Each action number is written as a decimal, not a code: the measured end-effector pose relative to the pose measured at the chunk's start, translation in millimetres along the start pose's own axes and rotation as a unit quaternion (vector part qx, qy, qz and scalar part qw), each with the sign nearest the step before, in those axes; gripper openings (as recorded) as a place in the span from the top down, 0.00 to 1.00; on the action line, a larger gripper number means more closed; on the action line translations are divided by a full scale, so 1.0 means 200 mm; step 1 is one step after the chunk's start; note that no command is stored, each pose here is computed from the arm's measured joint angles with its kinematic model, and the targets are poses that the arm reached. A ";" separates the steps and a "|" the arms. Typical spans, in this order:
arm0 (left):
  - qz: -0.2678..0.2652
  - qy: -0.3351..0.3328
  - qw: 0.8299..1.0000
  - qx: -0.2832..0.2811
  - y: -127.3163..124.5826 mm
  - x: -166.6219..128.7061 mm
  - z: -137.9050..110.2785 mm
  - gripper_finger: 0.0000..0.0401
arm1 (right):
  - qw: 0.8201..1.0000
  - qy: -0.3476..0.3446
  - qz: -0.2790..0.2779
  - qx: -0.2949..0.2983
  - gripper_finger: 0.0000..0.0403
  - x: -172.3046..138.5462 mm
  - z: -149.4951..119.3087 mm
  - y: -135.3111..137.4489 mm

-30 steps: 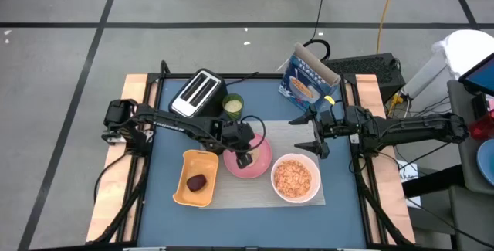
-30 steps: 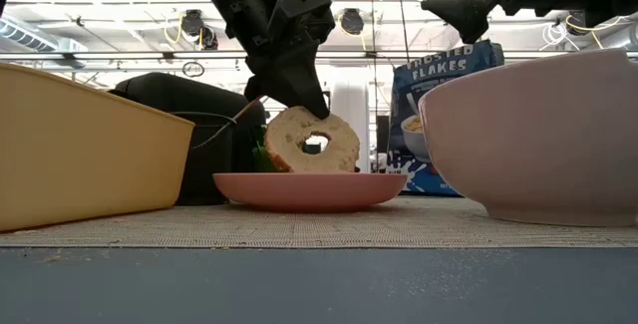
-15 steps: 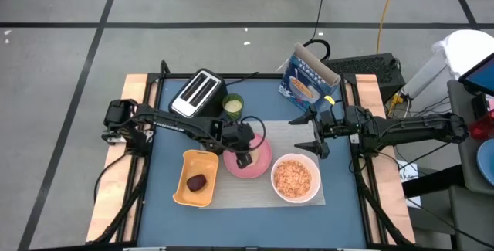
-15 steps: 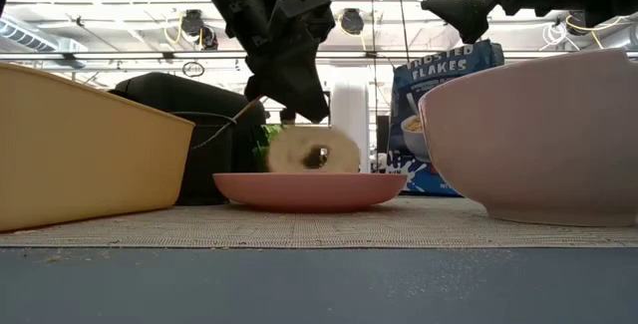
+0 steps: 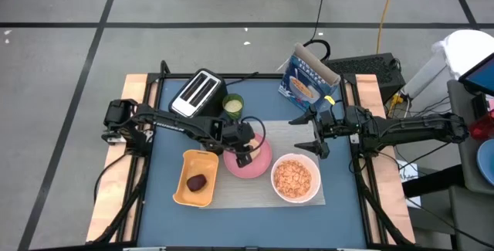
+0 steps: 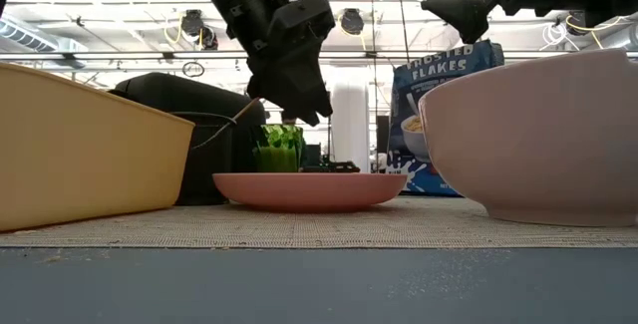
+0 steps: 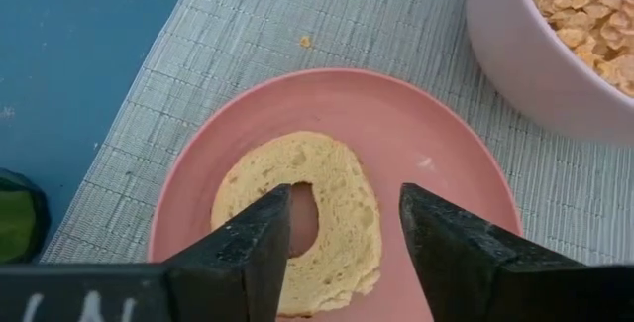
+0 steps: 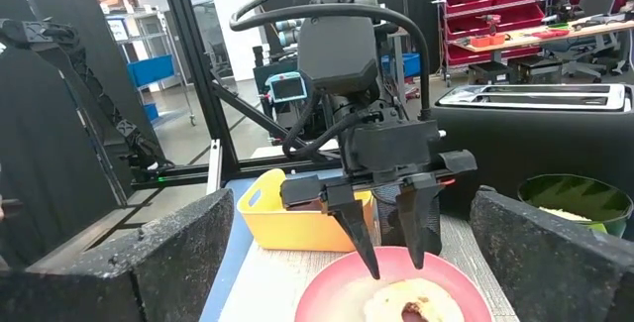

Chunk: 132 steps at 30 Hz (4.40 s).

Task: Arrange a breakfast setting
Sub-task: Put the red apple on the gray placemat

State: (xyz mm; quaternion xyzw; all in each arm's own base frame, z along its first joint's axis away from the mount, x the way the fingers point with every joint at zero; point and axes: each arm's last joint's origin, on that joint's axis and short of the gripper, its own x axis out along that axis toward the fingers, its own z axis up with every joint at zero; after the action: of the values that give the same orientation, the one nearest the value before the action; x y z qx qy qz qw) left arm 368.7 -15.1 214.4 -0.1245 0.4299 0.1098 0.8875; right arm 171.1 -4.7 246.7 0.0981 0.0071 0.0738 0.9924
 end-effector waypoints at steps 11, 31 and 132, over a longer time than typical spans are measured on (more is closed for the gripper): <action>-0.047 0.001 0.999 -0.004 -0.01 -0.06 0.02 0.50 | 1.000 0.000 0.000 -0.004 0.01 0.00 0.00 0.00; -0.011 0.168 0.975 -0.146 -0.11 -0.64 -0.26 0.50 | 1.000 0.001 0.000 -0.007 0.01 0.00 0.00 0.00; 0.140 0.340 0.929 -0.046 -0.43 -0.36 -0.66 0.10 | 1.000 0.000 0.001 -0.013 0.01 0.00 0.00 0.00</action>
State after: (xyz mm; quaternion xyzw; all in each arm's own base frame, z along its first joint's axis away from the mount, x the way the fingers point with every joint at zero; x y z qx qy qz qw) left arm 254.5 -145.0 203.1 -0.1339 0.7134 0.2039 0.6570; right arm 171.0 -4.7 246.6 0.0851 0.0063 0.0748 0.9935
